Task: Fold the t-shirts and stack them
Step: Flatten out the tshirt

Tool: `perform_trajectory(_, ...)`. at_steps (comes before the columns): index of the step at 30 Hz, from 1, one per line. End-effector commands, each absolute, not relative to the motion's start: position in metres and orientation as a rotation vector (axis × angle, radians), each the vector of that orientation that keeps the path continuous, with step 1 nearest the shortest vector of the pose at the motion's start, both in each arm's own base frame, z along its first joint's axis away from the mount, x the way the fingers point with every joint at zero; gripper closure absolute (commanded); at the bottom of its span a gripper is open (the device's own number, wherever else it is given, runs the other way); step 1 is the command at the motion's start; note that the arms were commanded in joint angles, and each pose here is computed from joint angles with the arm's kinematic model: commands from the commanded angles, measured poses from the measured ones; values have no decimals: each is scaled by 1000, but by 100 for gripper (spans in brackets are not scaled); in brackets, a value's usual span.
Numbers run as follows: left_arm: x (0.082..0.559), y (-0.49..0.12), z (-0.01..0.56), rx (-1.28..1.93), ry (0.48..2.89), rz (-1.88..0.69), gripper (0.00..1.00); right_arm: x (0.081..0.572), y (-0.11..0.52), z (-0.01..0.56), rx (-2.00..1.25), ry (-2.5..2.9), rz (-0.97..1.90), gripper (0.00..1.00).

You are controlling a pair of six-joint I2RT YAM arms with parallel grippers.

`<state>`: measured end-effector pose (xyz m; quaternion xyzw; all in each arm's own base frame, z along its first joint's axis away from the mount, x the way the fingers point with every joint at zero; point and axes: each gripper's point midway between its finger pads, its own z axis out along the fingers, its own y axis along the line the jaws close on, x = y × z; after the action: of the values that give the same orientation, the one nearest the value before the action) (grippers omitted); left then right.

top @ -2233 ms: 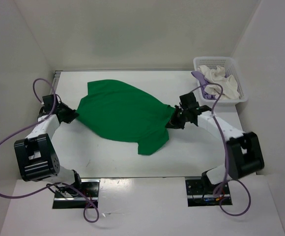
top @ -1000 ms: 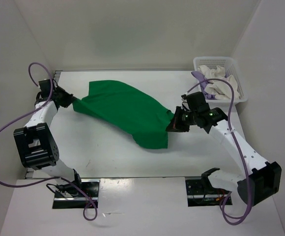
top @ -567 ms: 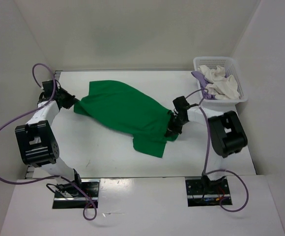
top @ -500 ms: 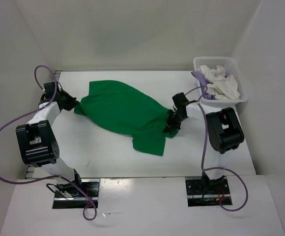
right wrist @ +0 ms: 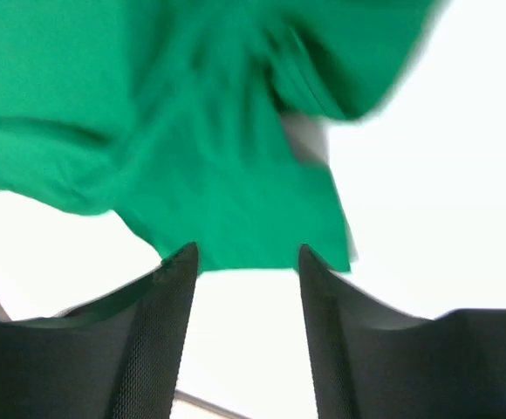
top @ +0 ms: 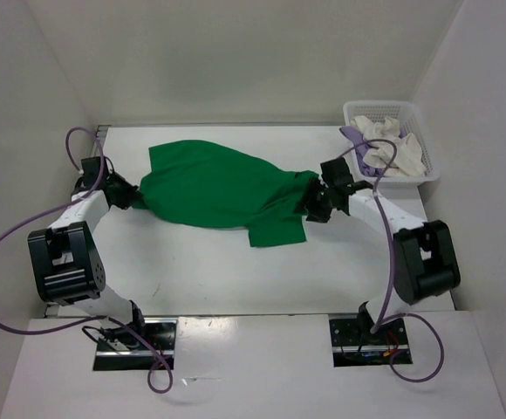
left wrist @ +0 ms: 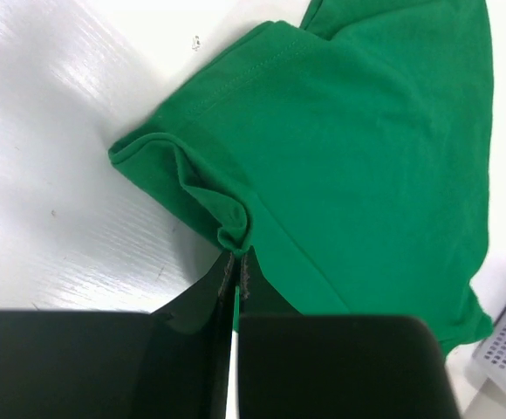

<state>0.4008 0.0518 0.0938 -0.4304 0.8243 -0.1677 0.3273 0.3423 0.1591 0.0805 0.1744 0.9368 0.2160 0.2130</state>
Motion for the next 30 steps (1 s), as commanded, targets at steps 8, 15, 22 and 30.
perform_trajectory(8,396,22,107,-975,2194,-456,100,297,131,35,710,2619,493,53)
perform_trajectory(15,394,13,103,-958,2215,-465,100,300,136,15,729,2647,509,56)
perform_trajectory(22,388,8,103,-947,2222,-469,100,309,139,7,733,2657,504,72)
perform_trajectory(30,391,-2,128,-940,2169,-519,100,334,141,77,658,2547,536,100)
